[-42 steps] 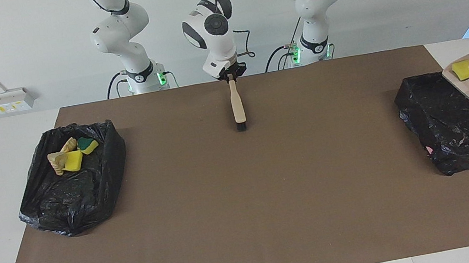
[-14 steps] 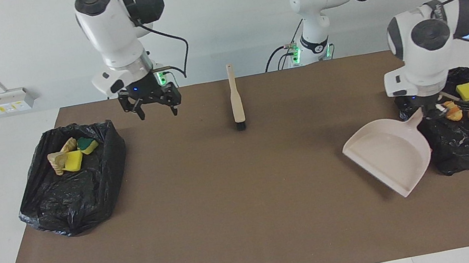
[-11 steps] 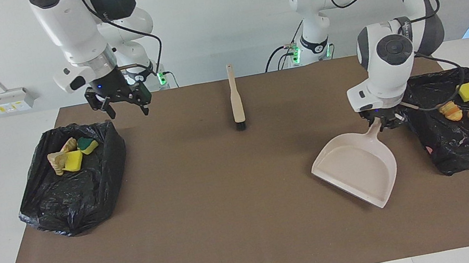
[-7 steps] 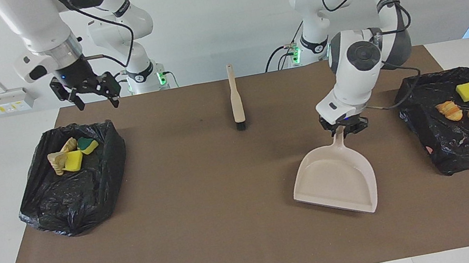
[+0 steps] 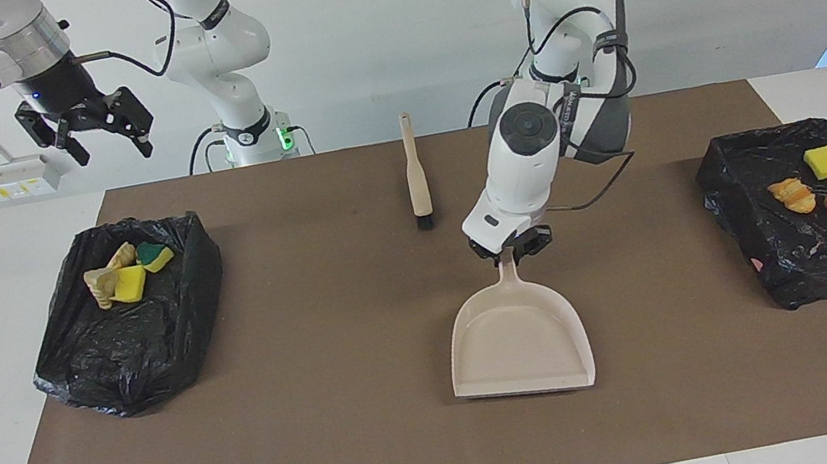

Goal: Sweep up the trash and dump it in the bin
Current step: 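Bring the empty dustpan back to the middle of the table with the left gripper, then set the dustpan down, open the left gripper and withdraw it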

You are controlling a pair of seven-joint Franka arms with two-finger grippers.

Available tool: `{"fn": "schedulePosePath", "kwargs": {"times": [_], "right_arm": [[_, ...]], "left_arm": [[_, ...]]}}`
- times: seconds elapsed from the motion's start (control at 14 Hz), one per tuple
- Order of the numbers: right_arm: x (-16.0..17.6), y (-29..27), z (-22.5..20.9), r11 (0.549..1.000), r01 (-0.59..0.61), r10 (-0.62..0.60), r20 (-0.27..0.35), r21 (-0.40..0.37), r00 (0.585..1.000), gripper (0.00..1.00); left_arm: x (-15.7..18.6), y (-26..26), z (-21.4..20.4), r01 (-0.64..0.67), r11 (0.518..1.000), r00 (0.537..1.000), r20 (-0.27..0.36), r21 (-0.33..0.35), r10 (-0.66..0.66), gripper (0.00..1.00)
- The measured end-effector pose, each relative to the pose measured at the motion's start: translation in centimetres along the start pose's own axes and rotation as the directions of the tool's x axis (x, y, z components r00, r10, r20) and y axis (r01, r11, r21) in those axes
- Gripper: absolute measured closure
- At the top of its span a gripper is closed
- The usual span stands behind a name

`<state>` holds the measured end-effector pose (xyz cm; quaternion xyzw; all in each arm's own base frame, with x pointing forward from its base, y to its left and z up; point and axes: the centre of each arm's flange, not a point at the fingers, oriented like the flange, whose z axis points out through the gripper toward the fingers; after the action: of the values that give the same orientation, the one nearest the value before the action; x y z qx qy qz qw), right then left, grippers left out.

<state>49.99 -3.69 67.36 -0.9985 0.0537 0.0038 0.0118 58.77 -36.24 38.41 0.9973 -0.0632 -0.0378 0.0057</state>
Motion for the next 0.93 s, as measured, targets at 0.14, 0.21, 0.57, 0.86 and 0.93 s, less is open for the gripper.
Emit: {"fn": "schedulePosePath", "kwargs": {"times": [0.14, 0.21, 0.57, 0.86, 0.93], "right_arm": [[0.0, 0.7, 0.0, 1.0, 0.007, -0.007, 0.0, -0.013, 1.0, 0.0], [0.0, 0.8, 0.0, 1.0, 0.015, -0.015, 0.0, -0.026, 1.0, 0.0], [0.0, 0.4, 0.0, 0.999, 0.027, -0.027, 0.0, -0.03, 1.0, 0.0], [0.0, 0.4, 0.0, 0.999, 0.028, -0.028, 0.0, -0.03, 1.0, 0.0], [0.0, 0.4, 0.0, 0.999, 0.028, -0.028, 0.0, -0.03, 1.0, 0.0]], "left_arm": [[1.1, 2.4, 1.0, 0.092, 0.996, 0.996, -0.007, -0.008, -0.092, 0.68], [1.4, 3.1, 1.5, 0.114, 0.993, 0.993, -0.008, -0.01, -0.114, 0.68], [0.6, 6.0, 2.0, 0.106, 0.994, 0.994, -0.003, -0.022, -0.106, 0.68], [0.4, 6.5, 1.9, 0.103, 0.994, 0.995, -0.013, -0.026, -0.103, 0.63], [0.5, 6.4, 1.9, 0.105, 0.994, 0.994, -0.014, -0.025, -0.106, 0.56]]}}
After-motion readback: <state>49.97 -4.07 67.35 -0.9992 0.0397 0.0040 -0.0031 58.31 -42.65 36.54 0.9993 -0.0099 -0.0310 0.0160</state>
